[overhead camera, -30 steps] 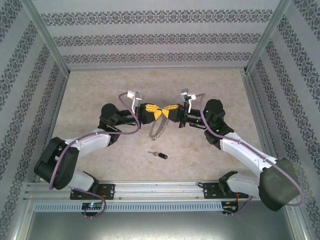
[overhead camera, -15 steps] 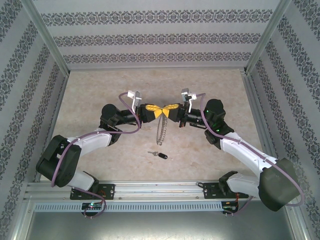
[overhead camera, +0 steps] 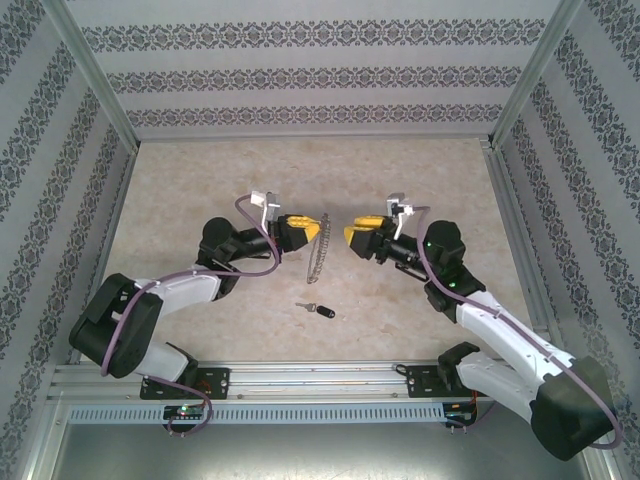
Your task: Put the keys on the keyring
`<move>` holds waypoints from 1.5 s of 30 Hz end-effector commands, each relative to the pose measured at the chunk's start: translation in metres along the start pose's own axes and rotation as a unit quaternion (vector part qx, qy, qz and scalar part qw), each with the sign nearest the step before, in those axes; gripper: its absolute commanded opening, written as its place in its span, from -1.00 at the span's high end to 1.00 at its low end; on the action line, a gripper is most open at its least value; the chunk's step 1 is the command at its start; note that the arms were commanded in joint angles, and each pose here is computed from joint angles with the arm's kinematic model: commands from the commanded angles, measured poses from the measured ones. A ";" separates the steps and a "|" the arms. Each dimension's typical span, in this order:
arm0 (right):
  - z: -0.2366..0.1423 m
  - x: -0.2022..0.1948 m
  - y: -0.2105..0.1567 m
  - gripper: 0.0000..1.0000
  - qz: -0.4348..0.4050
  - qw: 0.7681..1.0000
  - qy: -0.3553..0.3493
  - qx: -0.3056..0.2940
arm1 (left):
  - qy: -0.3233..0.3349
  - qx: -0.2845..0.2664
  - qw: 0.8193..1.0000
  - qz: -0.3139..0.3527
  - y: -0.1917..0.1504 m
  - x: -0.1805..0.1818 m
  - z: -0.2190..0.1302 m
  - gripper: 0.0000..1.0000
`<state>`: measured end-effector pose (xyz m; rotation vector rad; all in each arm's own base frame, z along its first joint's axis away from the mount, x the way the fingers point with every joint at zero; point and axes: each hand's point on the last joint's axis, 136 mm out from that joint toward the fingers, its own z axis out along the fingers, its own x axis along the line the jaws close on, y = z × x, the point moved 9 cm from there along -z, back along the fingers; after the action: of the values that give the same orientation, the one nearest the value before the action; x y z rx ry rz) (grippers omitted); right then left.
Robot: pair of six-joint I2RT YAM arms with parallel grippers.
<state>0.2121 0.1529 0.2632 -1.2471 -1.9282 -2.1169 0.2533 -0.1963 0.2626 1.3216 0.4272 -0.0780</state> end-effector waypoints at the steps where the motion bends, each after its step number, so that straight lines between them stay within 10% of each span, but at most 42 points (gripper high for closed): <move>1: 0.001 -0.019 -0.040 -0.13 0.010 0.994 -0.086 0.061 | 0.007 -0.050 0.996 0.070 0.015 -0.015 -0.005 1.00; 22: 0.045 -0.024 -0.165 0.13 -0.038 0.943 -0.149 0.296 | 0.125 -0.073 0.981 0.132 0.005 -0.024 -0.044 1.00; 45: 0.078 -0.015 -0.188 0.27 -0.063 0.935 -0.106 0.333 | 0.155 -0.060 0.979 0.117 -0.021 -0.015 -0.058 1.00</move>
<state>0.1676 0.2462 0.0865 -1.3027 -2.5613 -1.1337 0.2187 -0.1530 0.2286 1.3052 0.5822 0.2985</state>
